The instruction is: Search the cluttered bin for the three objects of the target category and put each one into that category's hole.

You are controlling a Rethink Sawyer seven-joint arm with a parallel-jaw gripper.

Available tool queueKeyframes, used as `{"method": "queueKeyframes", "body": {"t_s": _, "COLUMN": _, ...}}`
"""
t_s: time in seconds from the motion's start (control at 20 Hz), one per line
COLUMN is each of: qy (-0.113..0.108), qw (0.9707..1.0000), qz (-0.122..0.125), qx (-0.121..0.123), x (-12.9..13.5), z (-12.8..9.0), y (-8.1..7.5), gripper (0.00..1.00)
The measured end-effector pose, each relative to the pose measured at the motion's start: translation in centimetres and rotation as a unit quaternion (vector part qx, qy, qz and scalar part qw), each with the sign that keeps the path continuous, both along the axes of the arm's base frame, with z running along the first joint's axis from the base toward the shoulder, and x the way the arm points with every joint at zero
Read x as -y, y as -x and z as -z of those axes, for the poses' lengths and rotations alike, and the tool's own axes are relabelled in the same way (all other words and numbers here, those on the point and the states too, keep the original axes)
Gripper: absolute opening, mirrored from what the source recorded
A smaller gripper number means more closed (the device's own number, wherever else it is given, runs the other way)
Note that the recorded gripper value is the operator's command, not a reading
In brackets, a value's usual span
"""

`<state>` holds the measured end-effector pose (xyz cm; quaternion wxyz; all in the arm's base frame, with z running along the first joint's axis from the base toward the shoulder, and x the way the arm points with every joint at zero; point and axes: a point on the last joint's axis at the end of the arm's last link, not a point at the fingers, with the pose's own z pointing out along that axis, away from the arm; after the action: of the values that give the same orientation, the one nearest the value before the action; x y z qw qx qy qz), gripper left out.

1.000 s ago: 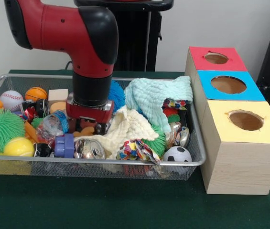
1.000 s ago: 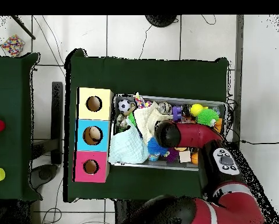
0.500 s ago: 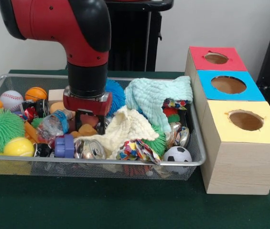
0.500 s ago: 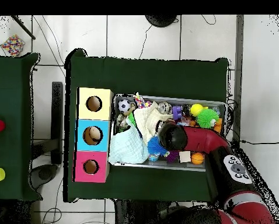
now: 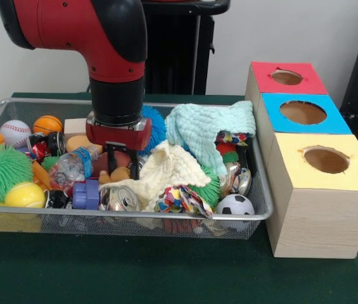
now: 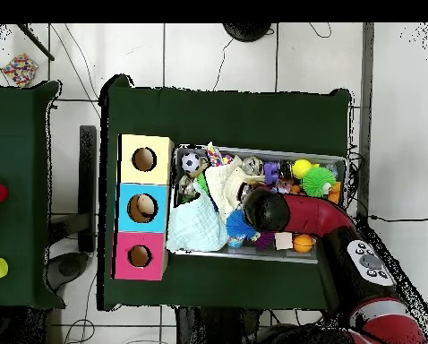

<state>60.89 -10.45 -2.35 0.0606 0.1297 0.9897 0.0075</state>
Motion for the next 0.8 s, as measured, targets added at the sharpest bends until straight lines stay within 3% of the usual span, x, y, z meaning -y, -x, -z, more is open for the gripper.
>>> {"method": "queueKeyframes", "body": {"t_s": 0.8, "qy": -0.006, "qw": 0.9999, "qz": -0.007, "qx": 0.01, "x": -1.1, "z": -0.2, "y": -0.6, "gripper": 0.0}}
